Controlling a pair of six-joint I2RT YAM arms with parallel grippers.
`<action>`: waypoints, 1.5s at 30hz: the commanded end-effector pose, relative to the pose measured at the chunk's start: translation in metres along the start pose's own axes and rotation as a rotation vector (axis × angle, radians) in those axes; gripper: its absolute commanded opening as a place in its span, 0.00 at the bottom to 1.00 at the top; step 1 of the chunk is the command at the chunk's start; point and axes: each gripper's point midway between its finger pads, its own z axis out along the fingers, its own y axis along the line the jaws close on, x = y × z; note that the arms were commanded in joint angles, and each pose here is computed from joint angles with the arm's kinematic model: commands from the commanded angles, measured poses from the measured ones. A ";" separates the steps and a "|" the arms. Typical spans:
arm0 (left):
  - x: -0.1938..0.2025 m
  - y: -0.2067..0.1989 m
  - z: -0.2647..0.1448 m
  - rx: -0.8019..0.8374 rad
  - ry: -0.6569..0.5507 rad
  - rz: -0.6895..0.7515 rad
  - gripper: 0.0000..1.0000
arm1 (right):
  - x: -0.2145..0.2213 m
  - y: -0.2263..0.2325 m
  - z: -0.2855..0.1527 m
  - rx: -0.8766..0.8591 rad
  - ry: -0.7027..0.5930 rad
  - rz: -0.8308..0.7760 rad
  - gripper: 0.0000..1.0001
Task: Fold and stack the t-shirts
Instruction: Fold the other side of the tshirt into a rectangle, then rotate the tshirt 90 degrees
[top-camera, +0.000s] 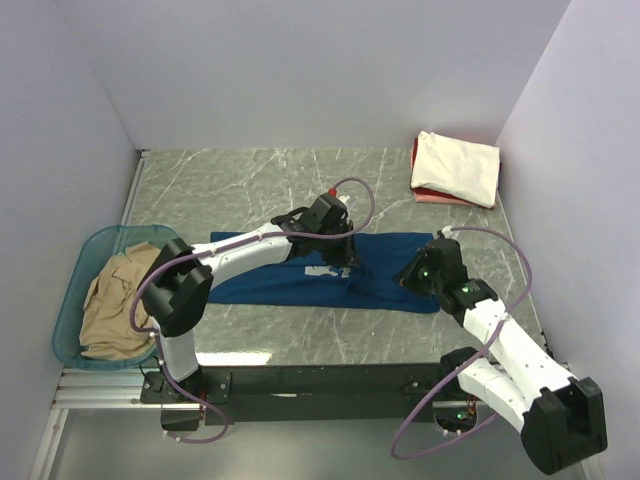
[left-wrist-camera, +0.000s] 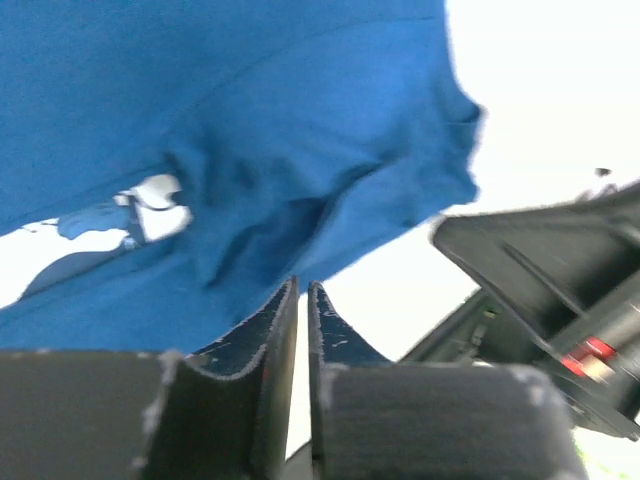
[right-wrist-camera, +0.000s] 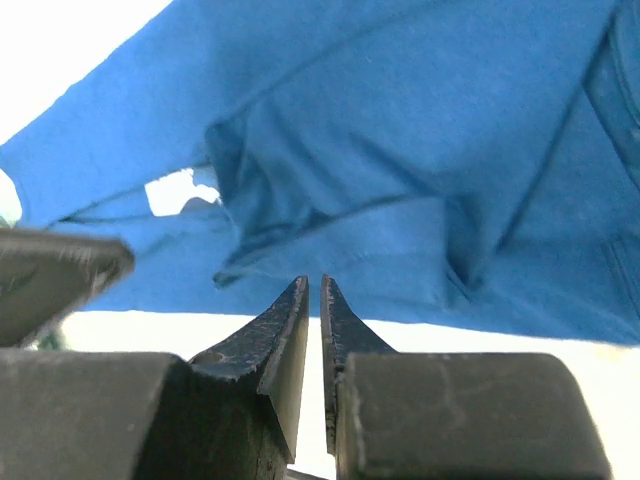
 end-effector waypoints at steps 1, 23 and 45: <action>-0.004 -0.032 -0.017 0.108 -0.027 0.013 0.11 | -0.017 0.015 0.004 -0.006 -0.026 -0.012 0.17; 0.057 0.041 0.057 -0.076 0.115 -0.019 0.01 | 0.038 -0.041 0.046 0.124 0.114 0.064 0.14; 0.020 0.095 -0.043 -0.279 -0.117 -0.120 0.31 | -0.025 0.025 0.019 0.083 -0.023 -0.042 0.51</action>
